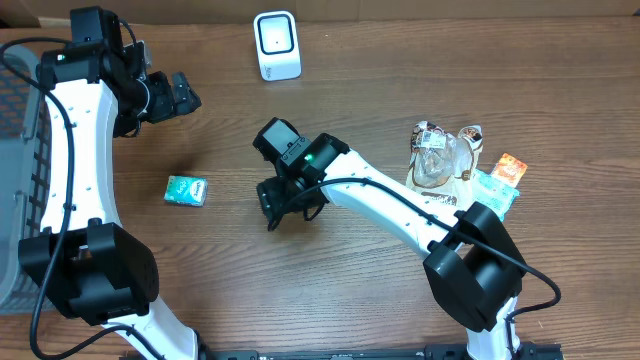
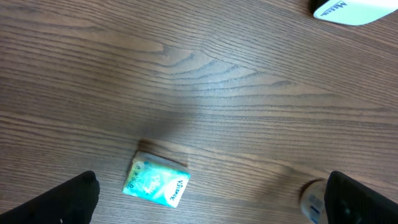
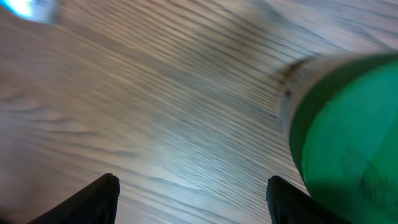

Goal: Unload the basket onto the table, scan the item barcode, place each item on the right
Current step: 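Reach the right gripper down and grasp the green-capped jar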

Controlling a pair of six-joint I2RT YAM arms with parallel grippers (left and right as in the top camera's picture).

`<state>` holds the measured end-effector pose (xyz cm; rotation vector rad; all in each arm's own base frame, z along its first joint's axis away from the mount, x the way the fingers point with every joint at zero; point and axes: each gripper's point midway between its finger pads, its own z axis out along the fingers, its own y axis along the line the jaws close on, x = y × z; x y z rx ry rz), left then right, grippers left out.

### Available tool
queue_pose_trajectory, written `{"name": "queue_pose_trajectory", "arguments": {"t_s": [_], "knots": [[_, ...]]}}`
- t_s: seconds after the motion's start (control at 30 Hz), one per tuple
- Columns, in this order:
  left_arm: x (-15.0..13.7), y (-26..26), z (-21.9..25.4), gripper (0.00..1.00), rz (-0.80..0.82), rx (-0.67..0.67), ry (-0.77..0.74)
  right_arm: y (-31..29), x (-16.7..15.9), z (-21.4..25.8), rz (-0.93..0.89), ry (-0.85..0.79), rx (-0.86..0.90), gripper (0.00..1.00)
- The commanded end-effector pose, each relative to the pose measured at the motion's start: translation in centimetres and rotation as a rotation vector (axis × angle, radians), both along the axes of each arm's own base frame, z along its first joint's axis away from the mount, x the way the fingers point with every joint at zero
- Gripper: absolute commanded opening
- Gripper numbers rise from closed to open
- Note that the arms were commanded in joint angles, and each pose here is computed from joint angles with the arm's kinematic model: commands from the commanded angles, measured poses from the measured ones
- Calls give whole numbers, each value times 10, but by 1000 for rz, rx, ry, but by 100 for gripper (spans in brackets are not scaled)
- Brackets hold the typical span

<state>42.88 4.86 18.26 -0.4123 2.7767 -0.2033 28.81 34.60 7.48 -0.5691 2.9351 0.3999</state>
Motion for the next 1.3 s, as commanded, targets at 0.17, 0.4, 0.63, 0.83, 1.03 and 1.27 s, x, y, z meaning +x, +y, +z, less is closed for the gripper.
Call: {"name": "queue_pose_trajectory", "arguments": {"t_s": [0.17, 0.4, 0.63, 0.83, 1.03, 1.27], "knots": [[3, 0, 8, 99, -10, 9, -24, -41, 35, 5, 73, -191, -204, 74], [3, 0, 8, 100, -10, 9, -24, -91, 65, 5, 34, -211, -311, 69], [3, 0, 8, 100, -10, 9, -24, -84, 72, 42, 15, -221, -145, 69], [3, 0, 8, 100, -10, 9, -24, -97, 96, 84, -336, -199, 55, 80], [3, 0, 8, 99, -10, 9, -24, -101, 107, 64, -408, -162, 83, 82], [3, 0, 8, 100, -10, 9, -24, -95, 114, 37, -73, -236, -6, 92]]}}
